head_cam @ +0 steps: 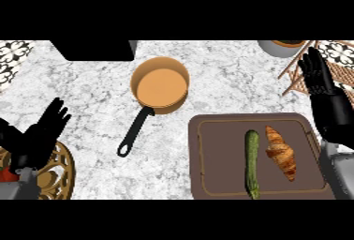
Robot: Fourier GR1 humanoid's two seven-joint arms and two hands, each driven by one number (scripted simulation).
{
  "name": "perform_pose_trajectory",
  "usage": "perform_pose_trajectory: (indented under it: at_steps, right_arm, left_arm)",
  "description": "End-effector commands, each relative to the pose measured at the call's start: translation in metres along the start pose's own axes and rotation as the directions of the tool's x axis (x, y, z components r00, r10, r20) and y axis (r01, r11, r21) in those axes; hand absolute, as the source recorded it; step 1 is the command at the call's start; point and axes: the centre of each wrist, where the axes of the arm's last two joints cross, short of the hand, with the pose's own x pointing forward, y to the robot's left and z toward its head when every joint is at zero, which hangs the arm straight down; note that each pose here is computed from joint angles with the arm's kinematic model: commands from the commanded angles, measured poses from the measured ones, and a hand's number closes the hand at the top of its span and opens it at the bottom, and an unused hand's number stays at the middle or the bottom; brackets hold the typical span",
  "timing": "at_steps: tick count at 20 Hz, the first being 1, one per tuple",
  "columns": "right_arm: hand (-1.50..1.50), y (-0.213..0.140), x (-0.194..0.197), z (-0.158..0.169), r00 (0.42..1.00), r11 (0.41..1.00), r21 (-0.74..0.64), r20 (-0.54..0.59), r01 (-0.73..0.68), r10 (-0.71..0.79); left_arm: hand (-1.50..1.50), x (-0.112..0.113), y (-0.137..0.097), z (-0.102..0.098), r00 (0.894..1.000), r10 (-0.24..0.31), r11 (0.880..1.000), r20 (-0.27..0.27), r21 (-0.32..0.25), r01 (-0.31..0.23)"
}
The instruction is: Pick the croissant from the tray and place it in the tiered shelf
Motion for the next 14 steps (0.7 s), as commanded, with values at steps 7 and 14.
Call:
perform_pose_trajectory:
  at_steps: [7,14]
  right_arm:
    - [1.50,-0.069,0.030,-0.032,0.972,0.884,0.405,0.058,-0.232,0.229]
    - [-1.50,-0.116,-0.041,0.014,0.952,0.736,0.607,-0.232,0.302,-0.199]
  left_arm:
    - [0.00,0.052,-0.030,0.000,0.944,-0.153,0.972,0.291,-0.129,0.197]
    - [0.00,0.040,-0.049,0.016,0.934,-0.166,0.962,0.318,-0.154,0.223]
